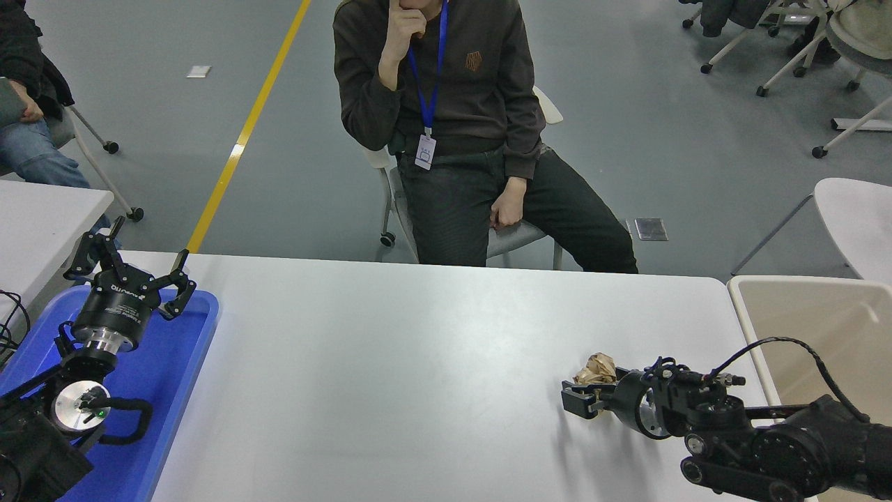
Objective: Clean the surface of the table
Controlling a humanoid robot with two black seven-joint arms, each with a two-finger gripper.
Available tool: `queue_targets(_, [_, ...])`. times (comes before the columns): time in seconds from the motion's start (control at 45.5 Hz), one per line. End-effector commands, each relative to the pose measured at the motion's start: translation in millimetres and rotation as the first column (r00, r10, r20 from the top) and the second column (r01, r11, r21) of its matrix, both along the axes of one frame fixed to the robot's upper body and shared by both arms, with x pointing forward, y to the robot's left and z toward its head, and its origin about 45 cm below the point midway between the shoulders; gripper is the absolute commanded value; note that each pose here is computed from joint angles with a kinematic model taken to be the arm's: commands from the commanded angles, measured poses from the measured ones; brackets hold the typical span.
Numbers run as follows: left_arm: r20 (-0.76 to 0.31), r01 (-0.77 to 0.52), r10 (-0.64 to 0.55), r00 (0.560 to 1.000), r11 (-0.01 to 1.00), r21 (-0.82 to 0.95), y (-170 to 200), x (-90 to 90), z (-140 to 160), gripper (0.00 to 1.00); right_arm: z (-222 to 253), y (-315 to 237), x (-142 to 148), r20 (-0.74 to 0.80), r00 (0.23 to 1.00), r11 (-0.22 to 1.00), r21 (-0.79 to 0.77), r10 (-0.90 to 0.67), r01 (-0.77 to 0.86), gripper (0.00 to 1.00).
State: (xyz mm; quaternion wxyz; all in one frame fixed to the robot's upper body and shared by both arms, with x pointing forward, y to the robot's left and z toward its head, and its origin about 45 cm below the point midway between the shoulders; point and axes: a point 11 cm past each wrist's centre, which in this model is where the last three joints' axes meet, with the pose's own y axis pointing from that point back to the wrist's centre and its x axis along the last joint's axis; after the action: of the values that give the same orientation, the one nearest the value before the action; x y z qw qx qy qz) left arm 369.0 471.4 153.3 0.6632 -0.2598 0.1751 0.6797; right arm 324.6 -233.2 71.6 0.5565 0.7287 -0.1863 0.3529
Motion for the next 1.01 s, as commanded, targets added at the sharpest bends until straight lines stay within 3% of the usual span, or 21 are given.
queue_targets(0.0, [0.0, 0.0, 0.0, 1.0, 1.0, 0.0, 0.0, 0.0, 0.0, 1.0, -2.4, 11.5, 0.4, -0.011, 1.0, 0.998, 0.064, 0.015, -0.014, 0.98])
queue_targets(0.066, [0.0, 0.0, 0.0, 1.0, 1.0, 0.0, 0.0, 0.0, 0.0, 1.0, -3.1, 10.7, 0.4, 0.0, 1.0, 0.998, 0.069, 0.008, -0.008, 0.91])
queue_targets(0.154, [0.0, 0.0, 0.0, 1.0, 1.0, 0.0, 0.0, 0.0, 0.0, 1.0, -3.0, 9.0, -0.2, 0.039, 0.999, 0.997, 0.076, 0.003, -0.006, 0.69])
queue_targets(0.286, [0.0, 0.0, 0.0, 1.0, 1.0, 0.0, 0.0, 0.0, 0.0, 1.0, -5.5, 4.3, -1.8, 0.065, 0.998, 0.998, 0.069, 0.0, -0.004, 0.21])
queue_targets(0.33, [0.0, 0.0, 0.0, 1.0, 1.0, 0.0, 0.0, 0.0, 0.0, 1.0, -6.4, 4.0, -2.8, 0.062, 0.998, 0.998, 0.066, 0.002, -0.007, 0.01])
queue_targets(0.747, [0.0, 0.0, 0.0, 1.0, 1.0, 0.0, 0.0, 0.0, 0.0, 1.0, 7.5, -5.7, 2.4, 0.089, 0.996, 0.997, 0.071, -0.005, -0.001, 0.0])
queue_targets(0.989, [0.0, 0.0, 0.0, 1.0, 1.0, 0.0, 0.0, 0.0, 0.0, 1.0, 66.2, -33.9, 1.7, 0.105, 0.994, 0.992, 0.126, -0.034, 0.02, 0.0])
